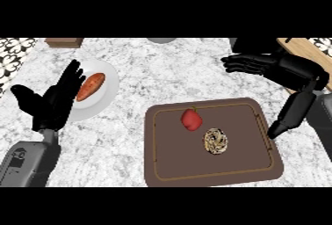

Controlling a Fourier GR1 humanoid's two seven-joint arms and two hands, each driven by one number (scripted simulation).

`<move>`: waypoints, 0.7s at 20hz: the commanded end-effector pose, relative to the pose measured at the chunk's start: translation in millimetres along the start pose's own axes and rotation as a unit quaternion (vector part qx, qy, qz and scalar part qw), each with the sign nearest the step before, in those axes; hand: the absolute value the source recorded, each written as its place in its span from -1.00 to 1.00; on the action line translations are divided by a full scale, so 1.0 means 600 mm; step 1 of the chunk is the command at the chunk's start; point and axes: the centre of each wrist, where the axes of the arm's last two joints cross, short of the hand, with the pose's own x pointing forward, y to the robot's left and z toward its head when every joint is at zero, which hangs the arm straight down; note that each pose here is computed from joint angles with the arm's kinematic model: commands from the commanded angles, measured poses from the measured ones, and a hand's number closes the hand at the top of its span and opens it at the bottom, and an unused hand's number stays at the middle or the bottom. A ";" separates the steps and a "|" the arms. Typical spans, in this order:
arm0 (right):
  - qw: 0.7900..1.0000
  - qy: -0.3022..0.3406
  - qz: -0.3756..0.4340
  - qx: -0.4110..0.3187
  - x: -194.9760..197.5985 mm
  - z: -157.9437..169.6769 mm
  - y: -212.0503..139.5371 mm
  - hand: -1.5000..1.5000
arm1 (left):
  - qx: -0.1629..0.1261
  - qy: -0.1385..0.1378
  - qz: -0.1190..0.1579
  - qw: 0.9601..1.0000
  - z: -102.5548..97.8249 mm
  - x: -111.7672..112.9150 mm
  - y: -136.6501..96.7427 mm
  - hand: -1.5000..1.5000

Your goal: Pick the cupcake from the tray and place it in the tiered shelf

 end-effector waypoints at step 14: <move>0.895 0.155 0.409 0.083 0.097 -0.086 0.190 -1.00 | 0.004 0.001 0.007 1.000 -0.008 0.035 0.012 0.00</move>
